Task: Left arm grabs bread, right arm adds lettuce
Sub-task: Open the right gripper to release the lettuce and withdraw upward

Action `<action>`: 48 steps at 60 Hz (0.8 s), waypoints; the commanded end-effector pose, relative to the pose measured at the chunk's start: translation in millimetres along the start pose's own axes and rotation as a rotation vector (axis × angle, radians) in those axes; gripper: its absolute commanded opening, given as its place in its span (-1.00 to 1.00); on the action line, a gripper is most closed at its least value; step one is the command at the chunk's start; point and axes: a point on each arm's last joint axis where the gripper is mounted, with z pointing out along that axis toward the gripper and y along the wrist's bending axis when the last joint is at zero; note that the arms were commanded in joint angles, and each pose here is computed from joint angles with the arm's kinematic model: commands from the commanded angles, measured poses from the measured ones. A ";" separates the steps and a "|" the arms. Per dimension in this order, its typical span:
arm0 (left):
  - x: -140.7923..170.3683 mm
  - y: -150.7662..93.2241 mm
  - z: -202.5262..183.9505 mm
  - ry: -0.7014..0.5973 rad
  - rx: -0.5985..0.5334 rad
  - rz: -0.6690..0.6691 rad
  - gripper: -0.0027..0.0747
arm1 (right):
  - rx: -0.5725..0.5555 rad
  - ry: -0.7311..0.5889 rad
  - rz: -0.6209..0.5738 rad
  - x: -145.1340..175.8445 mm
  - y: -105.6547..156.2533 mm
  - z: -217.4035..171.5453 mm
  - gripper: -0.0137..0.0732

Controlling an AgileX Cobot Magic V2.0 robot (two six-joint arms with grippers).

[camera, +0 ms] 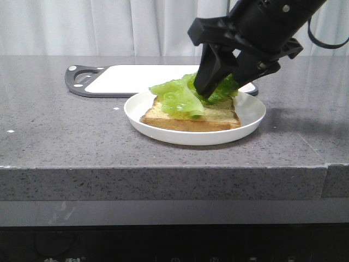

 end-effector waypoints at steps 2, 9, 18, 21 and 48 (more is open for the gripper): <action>-16.1 0.2 -2.6 -0.109 -0.005 -0.009 -0.98 | 0.005 -0.138 -0.004 -18.5 2.9 -37.2 0.32; -16.2 0.2 -2.6 -0.111 -0.005 -0.009 -0.98 | 0.009 -0.173 -0.003 -20.9 1.7 -57.4 0.32; -16.6 0.2 -2.6 -0.115 -0.005 -0.009 -0.98 | 0.013 -0.194 -0.008 -19.9 1.0 -84.4 0.32; -16.8 0.2 -2.7 -0.117 -0.006 -0.009 -0.98 | 0.018 -0.194 -0.012 -18.9 0.1 -91.2 0.31; -17.8 0.3 -2.8 -0.129 -0.007 -0.009 -0.98 | 0.073 -0.243 -0.068 18.8 3.3 -139.8 -0.77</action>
